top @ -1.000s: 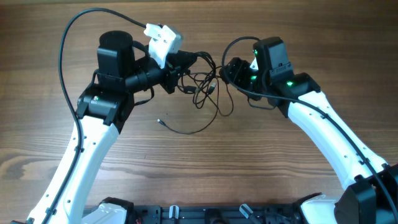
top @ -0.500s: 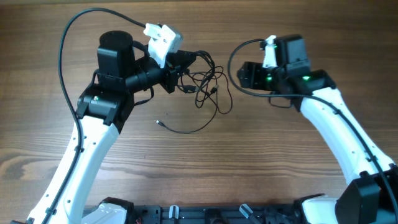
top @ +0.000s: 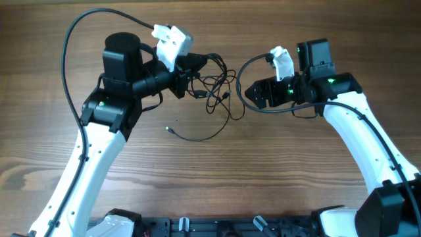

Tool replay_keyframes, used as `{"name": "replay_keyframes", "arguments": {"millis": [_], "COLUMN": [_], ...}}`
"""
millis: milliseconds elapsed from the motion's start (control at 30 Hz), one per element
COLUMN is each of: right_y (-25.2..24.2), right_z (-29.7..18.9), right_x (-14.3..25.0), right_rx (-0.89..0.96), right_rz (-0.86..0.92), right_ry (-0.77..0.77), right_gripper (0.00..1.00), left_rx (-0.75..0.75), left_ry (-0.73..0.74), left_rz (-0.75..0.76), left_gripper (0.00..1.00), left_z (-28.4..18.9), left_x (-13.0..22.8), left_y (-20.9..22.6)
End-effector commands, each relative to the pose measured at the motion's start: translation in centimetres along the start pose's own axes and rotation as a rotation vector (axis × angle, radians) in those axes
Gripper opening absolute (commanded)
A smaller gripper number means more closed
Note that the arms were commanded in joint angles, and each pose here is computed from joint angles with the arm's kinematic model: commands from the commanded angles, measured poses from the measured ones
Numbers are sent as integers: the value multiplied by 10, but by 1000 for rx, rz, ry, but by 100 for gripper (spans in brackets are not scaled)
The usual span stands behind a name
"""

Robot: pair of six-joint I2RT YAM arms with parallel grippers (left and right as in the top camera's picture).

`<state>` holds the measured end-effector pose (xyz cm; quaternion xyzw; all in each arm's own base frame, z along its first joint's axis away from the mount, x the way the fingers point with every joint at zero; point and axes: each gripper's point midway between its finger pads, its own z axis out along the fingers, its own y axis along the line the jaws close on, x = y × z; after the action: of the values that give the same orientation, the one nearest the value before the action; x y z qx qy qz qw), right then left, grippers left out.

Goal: Untangle cables
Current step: 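Grasp a cable loop with the right gripper and pull it rightward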

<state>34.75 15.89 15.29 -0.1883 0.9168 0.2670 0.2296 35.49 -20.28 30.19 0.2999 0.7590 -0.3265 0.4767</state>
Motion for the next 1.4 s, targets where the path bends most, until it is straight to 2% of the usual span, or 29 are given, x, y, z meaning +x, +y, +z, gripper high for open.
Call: {"name": "replay_keyframes", "arguments": {"millis": [0, 167, 700, 733, 767, 833, 900, 933, 1033, 1167, 1367], "right_y": [17, 18, 34, 34, 34, 28, 21, 18, -2, -62, -118], "right_z": [3, 5, 31, 31, 31, 32, 34, 34, 36, 28, 1], "right_x": [-2, -6, -45, -47, -48, -48, -48, -48, -49, -49, -45], "right_rx": [-99, -115, -237, -238, -234, -207, -169, -149, -41, 292, 534], "right_rz": [-98, -176, -322, -304, -288, -251, -215, -196, -117, 137, 371], "right_ry": [-4, -25, -177, -180, -181, -173, -166, -162, -156, -182, -260], "right_gripper": [86, 87, 83, 80, 72, 34, 8, 5, 5, 4, 4], "left_rx": [-3, 53, 39, 38, 38, 38, 38, 37, 26, -7, -102], "left_ry": [-33, -43, -92, -92, -92, -92, -92, -92, -91, -91, -90], "left_rz": [18, 26, 66, 66, 66, 66, 67, 66, 65, 65, 59], "left_gripper": [5, 5, 5, 5, 5, 5, 5, 5, 5, 5, 5], "left_z": [-6, -8, -24, -24, -24, -24, -24, -24, -23, -23, -25], "left_x": [-13, -16, -31, -31, -31, -31, -31, -31, -31, -31, -32], "left_y": [-5, -16, -26, -26, -26, -26, -26, -26, -24, -18, -1]}}
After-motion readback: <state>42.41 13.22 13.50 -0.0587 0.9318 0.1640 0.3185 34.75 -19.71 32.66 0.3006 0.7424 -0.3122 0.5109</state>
